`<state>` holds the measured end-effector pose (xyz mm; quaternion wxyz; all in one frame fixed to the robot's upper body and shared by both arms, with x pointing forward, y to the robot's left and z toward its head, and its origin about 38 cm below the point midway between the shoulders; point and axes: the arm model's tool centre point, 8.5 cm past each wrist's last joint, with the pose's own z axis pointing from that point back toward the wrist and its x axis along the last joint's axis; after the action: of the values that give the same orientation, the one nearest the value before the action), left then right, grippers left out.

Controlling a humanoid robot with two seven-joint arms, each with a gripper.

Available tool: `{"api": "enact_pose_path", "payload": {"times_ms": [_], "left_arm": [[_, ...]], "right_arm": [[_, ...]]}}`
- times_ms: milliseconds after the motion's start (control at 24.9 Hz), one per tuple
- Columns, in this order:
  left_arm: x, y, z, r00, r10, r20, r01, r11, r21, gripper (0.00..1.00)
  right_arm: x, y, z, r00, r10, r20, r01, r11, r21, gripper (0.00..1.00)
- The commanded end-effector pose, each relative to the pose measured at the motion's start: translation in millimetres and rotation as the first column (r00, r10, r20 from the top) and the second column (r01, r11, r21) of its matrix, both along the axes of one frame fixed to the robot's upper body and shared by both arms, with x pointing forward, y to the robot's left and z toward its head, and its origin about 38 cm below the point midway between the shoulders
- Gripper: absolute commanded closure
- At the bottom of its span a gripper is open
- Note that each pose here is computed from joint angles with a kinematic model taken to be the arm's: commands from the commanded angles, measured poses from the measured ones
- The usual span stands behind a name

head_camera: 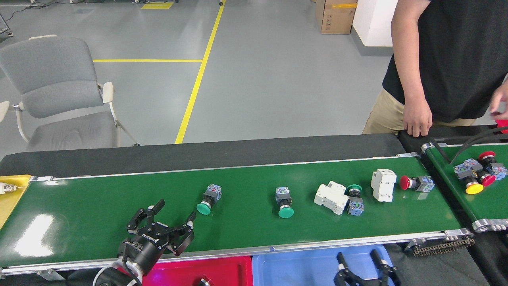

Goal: Pick switch part from conveyor to tray

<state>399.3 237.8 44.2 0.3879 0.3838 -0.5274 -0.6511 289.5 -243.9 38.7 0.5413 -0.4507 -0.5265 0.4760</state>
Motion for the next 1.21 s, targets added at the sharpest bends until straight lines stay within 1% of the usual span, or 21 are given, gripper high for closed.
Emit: {"api": "enact_pose_path", "payload": {"times_ms": [0,80,121,201,281,442,603,683,764,844,924,965,1005,1045,1085,1125,1166], "left_arm": [[10,0,5.6,1.0,0.008,0.013,-0.008,1.0,-0.002,0.0],[14,2,2.8,1.0,0.012,0.001,-0.012,1.0,-0.002,0.0],[15,3,0.7,1.0,0.015,-0.006,-0.015,1.0,0.0,0.0],[20,4,-1.3,1.0,0.019,-0.016,-0.019,1.0,0.0,0.0],[26,5,-0.7,1.0,0.023,-0.02,-0.023,1.0,0.0,0.0],[34,6,1.4,0.999,0.024,-0.022,-0.024,1.0,-0.001,0.0],[31,-4,-1.3,0.999,-0.036,-0.034,0.036,0.999,-0.001,0.0],[33,-7,-4.7,0.998,-0.041,-0.046,0.041,0.999,0.0,0.0],[40,-6,-4.1,0.998,-0.03,-0.051,0.03,1.0,-0.001,0.0],[49,-3,-1.7,0.999,-0.006,-0.051,0.006,1.0,0.003,0.0],[59,2,0.5,0.998,0.041,-0.05,-0.041,0.999,0.009,0.02],[64,6,1.1,0.996,0.075,-0.05,-0.074,0.997,0.013,0.07],[67,9,-0.1,0.994,0.094,-0.055,-0.094,0.995,0.016,0.15],[68,11,-2.6,0.992,0.109,-0.063,-0.108,0.994,0.019,0.32],[67,11,-5.7,0.991,0.11,-0.072,-0.109,0.994,0.02,0.49],[67,12,-7.0,0.991,0.11,-0.077,-0.109,0.994,0.02,0.65],[66,13,-8.1,0.991,0.112,-0.08,-0.111,0.994,0.02,0.76]], "right_arm": [[21,5,13.0,1.0,0.001,0.03,0.0,1.0,-0.029,0.05],[44,26,13.8,0.998,0.061,0.008,-0.06,0.995,-0.079,0.05],[55,34,13.8,0.997,0.077,0.002,-0.077,0.993,-0.093,0.05],[69,47,11.1,0.994,0.109,-0.011,-0.11,0.989,-0.099,0.04],[74,60,7.0,0.989,0.144,-0.029,-0.146,0.984,-0.101,0.04],[80,65,0.3,0.987,0.15,-0.052,-0.155,0.983,-0.097,0.04],[87,68,-1.3,0.987,0.152,-0.057,-0.157,0.983,-0.094,0.04],[96,72,-1.5,0.986,0.156,-0.061,-0.161,0.983,-0.088,0.04],[106,85,-3.0,0.983,0.168,-0.07,-0.173,0.982,-0.07,0.04],[118,98,-4.8,0.978,0.189,-0.083,-0.195,0.979,-0.064,0.04],[129,108,-4.5,0.981,0.171,-0.091,-0.177,0.982,-0.064,0.05],[134,113,-3.0,0.984,0.154,-0.092,-0.161,0.984,-0.072,0.14],[136,116,-0.9,0.983,0.158,-0.089,-0.166,0.982,-0.086,0.31],[139,120,0.1,0.981,0.17,-0.09,-0.179,0.978,-0.103,0.59],[139,120,-2.1,0.979,0.182,-0.097,-0.193,0.974,-0.121,0.74],[138,117,-4.5,0.976,0.188,-0.105,-0.202,0.97,-0.137,0.84],[138,114,-4.8,0.976,0.19,-0.106,-0.203,0.969,-0.14,0.89]]}}
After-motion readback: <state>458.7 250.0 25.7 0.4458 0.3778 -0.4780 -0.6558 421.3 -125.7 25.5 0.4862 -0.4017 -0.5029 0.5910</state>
